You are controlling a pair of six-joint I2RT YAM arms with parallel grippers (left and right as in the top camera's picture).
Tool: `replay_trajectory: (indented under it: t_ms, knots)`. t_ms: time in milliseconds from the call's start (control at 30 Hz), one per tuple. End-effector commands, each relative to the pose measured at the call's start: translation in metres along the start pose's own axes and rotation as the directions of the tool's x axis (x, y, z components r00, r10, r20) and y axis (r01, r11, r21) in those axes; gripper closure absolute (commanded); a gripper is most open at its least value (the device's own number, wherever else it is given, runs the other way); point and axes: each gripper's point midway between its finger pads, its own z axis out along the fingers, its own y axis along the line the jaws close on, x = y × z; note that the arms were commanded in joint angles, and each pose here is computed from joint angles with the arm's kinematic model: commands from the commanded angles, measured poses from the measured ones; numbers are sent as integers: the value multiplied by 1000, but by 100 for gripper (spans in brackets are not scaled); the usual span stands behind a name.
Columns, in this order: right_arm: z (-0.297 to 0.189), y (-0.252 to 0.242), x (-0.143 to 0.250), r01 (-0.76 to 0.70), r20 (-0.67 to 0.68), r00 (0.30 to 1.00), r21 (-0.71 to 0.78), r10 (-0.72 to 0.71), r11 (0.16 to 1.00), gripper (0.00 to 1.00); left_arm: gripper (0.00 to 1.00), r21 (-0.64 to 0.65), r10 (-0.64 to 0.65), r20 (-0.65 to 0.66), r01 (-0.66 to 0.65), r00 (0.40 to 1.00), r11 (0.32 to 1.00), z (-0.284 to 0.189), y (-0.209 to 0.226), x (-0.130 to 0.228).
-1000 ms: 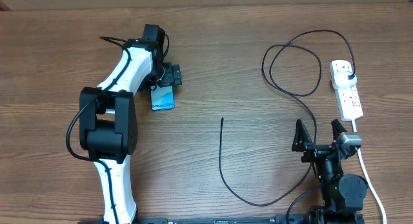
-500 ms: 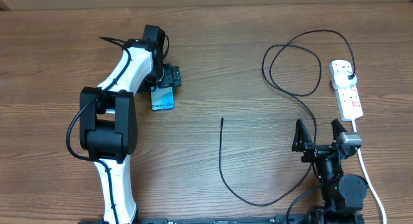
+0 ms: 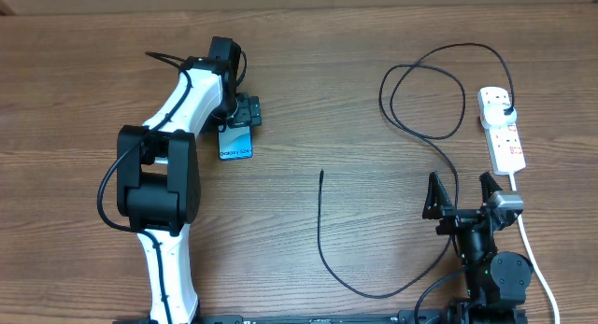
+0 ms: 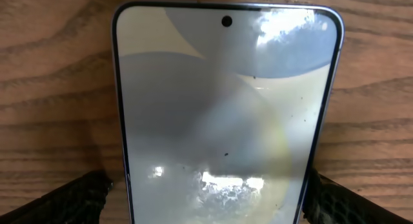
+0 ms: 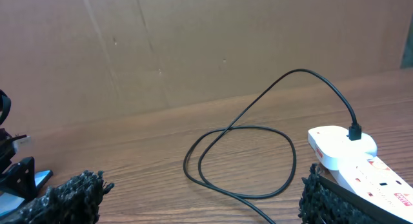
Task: Plug charger to phone and switch on socket
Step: 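Close the left gripper on the phone's top edge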
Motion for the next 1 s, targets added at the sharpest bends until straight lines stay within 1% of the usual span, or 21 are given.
replay_trajectory:
  t_ms: [0,267,533,967]
  knots:
    - [0,-1,2,4,3,1000,5,-4,1000,0,0,-11,24,-38,-24,999,1000,20,1,8]
    - [0,-1,2,4,3,1000,5,-4,1000,0,0,-9,28,-39,-28,999,1000,20,0,8]
    - [0,-1,2,4,3,1000,5,-4,1000,0,0,-4,54,-25,-54,998,999,20,-11,8]
    - [0,-1,2,4,3,1000,5,-4,1000,0,0,-22,54,-35,-55,998,998,19,-7,11]
